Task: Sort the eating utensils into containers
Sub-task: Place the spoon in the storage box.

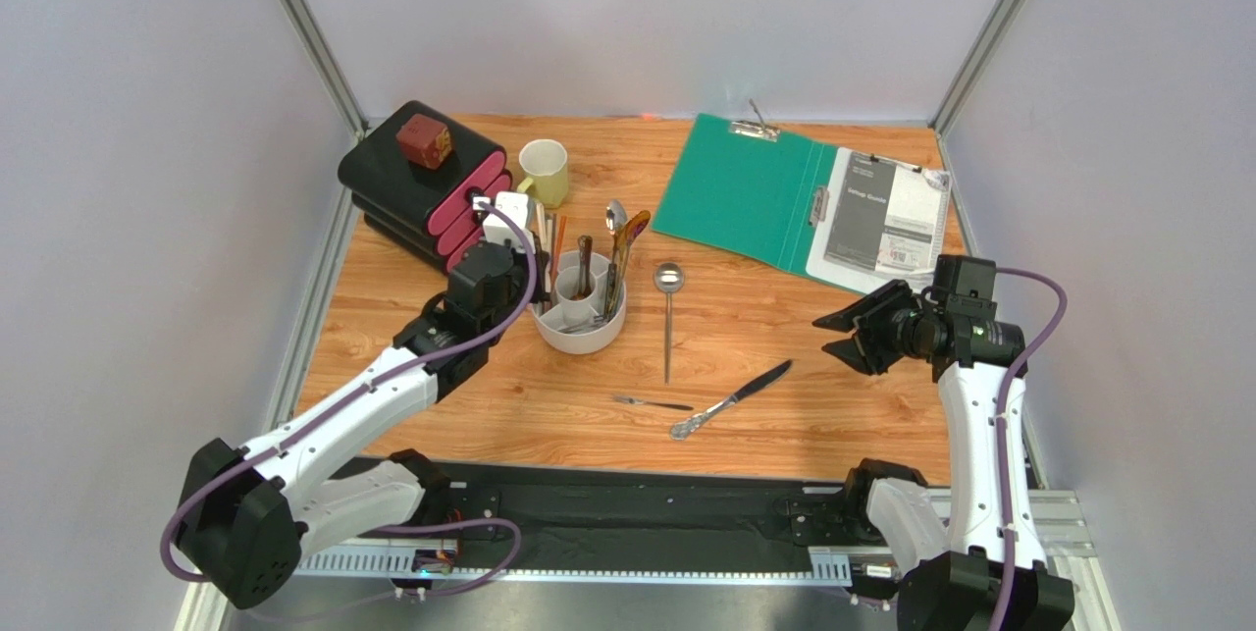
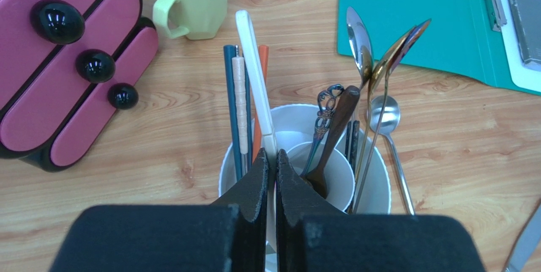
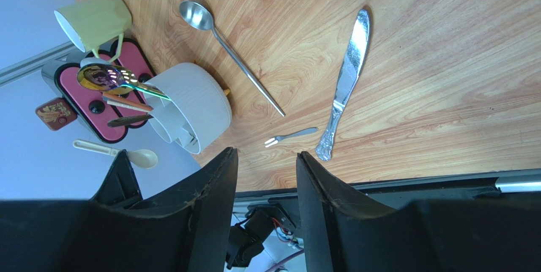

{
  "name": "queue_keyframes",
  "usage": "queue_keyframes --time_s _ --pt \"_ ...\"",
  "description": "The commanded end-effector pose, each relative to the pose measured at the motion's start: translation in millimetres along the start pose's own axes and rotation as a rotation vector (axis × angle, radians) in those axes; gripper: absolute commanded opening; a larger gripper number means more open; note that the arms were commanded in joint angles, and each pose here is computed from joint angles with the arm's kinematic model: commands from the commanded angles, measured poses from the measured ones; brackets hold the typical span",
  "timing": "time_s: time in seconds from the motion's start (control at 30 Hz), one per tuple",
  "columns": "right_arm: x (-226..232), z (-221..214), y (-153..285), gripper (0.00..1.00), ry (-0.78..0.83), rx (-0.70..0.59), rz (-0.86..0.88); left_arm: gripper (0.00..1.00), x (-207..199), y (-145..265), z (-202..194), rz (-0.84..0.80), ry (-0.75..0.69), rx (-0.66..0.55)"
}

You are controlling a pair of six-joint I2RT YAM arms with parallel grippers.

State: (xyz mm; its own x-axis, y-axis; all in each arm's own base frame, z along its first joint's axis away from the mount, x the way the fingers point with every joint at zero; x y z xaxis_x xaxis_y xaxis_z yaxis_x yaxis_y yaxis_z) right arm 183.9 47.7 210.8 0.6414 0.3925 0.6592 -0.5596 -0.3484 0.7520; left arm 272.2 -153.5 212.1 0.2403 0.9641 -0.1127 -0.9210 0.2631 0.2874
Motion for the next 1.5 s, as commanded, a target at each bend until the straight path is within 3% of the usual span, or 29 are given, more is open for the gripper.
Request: queue_keyframes --time_s 0.0,0.4,0.63,0.97,1.47 --pt "6 0 2 0.44 0.018 0.001 0.037 0.0 -3 -11 13 0.012 0.031 -0.086" --pt "4 0 0 0.44 0.023 0.0 0.03 0.0 -21 -49 6 -0.041 -0.003 -0.038" --pt "4 1 -3 0.44 0.018 0.006 0.027 0.0 -26 -50 5 -0.069 -0.012 -0.011" --pt "8 0 -4 0.42 0.027 0.015 0.066 0.01 -27 -46 -26 -0.076 -0.031 0.086" --pt "14 0 -3 0.43 0.046 0.009 0.098 0.29 -18 -36 -41 -0.03 -0.039 0.141"
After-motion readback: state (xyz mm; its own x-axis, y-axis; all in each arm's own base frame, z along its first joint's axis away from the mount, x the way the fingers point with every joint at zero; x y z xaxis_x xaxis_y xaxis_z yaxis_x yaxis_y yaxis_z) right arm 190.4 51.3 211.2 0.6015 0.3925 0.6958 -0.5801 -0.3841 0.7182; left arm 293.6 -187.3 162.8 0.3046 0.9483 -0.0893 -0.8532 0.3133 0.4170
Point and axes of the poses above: each gripper's point midway between its finger pads, its own y axis back along the fingers, its own x axis along the line the jaws close on, z = x × y, the point moved 5 cm from there along y, back along the fingers, and after that the axes turned 2 degrees about -y, right-handed, at the moved point
